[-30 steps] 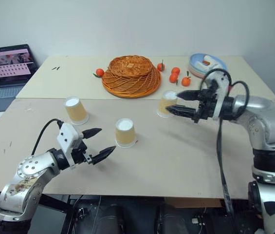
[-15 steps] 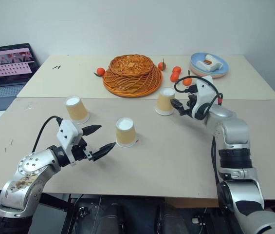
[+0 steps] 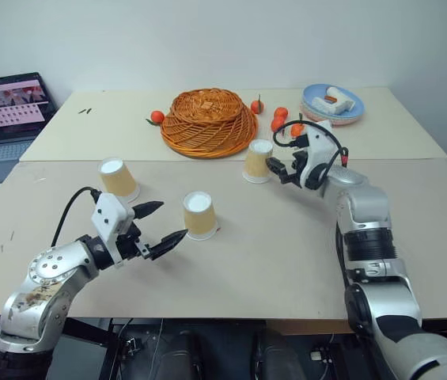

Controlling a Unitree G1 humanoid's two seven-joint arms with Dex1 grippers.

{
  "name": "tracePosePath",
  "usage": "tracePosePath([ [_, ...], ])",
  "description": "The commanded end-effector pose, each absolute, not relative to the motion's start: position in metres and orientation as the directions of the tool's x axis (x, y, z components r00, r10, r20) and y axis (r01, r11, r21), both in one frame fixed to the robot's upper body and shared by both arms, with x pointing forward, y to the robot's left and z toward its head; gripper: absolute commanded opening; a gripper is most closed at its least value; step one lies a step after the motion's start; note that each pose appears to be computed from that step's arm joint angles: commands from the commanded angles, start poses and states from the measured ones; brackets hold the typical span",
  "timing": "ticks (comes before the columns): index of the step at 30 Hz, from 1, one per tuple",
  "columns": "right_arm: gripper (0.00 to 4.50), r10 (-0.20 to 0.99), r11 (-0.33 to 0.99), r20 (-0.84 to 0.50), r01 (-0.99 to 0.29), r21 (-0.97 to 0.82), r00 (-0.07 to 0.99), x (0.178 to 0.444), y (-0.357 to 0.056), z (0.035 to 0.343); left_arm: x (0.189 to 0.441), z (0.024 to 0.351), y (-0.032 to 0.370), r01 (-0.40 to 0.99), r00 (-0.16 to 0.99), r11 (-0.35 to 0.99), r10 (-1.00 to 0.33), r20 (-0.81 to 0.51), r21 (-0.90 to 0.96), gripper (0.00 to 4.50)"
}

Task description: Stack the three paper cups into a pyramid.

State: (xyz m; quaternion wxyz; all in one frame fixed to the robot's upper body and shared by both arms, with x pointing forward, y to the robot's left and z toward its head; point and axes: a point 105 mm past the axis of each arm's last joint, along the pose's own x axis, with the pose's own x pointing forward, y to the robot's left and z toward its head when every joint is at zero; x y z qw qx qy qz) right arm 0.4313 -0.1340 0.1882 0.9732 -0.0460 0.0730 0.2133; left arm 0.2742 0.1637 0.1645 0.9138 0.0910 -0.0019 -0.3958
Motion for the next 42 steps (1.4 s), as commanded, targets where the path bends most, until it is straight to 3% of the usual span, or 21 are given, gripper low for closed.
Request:
tracePosePath([
  [1,4.47,0.471,0.872,-0.095,-0.48,-0.097,0.877,0.428,-0.122,0.209,0.272,0.175,0.164,0.711,0.694,0.674,-0.719,-0.04,0.2,4.5],
  [19,4.47,0.496,0.861,-0.033,-0.496,-0.112,0.868,0.453,-0.088,0.231,0.271,0.178,0.165,0.687,0.716,0.697,-0.697,-0.031,0.203,4.5],
  [35,4.47,0.511,0.853,-0.037,-0.512,-0.104,0.859,0.459,-0.078,0.227,0.27,0.18,0.168,0.67,0.734,0.716,-0.679,-0.027,0.199,4.5],
  [41,2.84,0.515,0.851,-0.031,-0.515,-0.102,0.857,0.458,-0.077,0.228,0.271,0.18,0.168,0.669,0.735,0.717,-0.678,-0.029,0.198,4.5],
  [42,2.79,0.515,0.851,-0.031,-0.515,-0.103,0.857,0.458,-0.077,0.228,0.271,0.18,0.168,0.669,0.735,0.717,-0.678,-0.03,0.198,4.5],
])
